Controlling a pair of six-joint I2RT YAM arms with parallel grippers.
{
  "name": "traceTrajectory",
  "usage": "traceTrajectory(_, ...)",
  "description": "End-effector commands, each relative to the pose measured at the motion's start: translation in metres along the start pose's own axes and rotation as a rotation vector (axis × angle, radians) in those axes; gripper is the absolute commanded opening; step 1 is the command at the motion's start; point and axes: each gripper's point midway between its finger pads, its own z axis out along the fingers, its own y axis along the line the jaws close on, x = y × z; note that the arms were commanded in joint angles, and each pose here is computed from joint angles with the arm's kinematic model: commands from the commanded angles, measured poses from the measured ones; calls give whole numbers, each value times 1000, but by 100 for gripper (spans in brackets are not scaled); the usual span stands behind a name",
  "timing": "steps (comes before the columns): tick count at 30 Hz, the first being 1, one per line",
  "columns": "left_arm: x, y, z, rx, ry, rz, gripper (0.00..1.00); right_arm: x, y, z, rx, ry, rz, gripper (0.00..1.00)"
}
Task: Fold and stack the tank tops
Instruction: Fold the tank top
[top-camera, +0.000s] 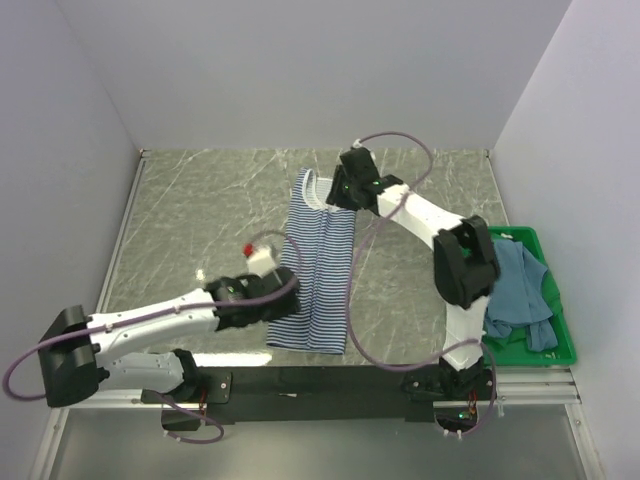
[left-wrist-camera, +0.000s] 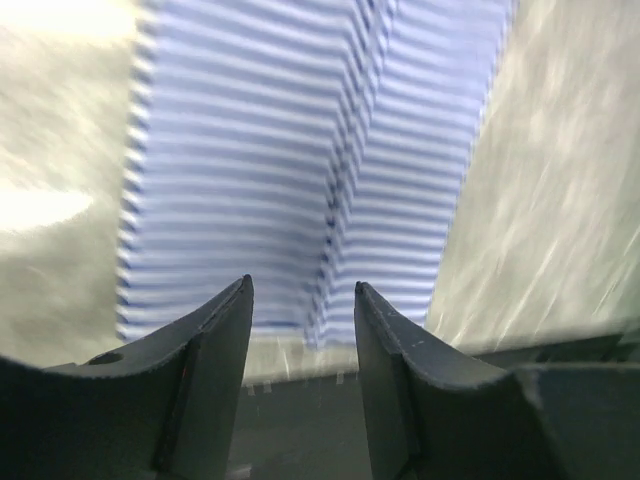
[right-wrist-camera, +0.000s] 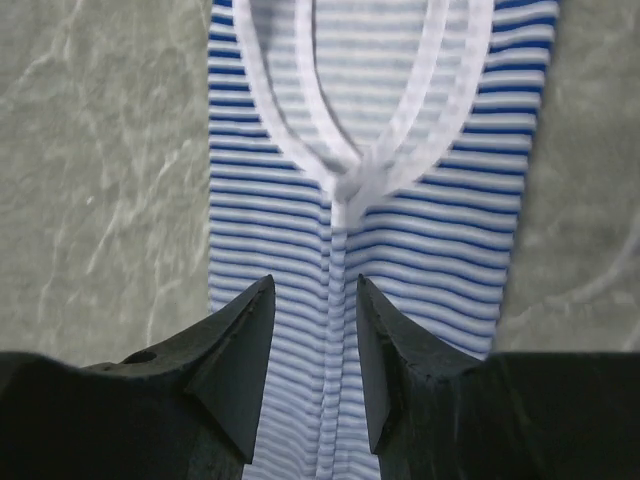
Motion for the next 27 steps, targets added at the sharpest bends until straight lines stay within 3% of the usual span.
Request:
traceTrajectory(1,-39,25,2,-33,-42,-92,51,-7,6,-62,-77,-73,48,45)
traceTrajectory(6,-42,43,15,24,50,-152,54,60,-12,-103,-125,-3,77,44)
traceTrajectory(12,-4,46,24,94,213,-133,57,188,-43,-148,-117,166,42,45)
traceTrajectory(18,19,62,22,92,269,-169,57,250,-57,-176,-182,243,143,48)
traceTrajectory(27,40,84,23,45,311,-197,56,306,-41,-190,-233,383,184,49)
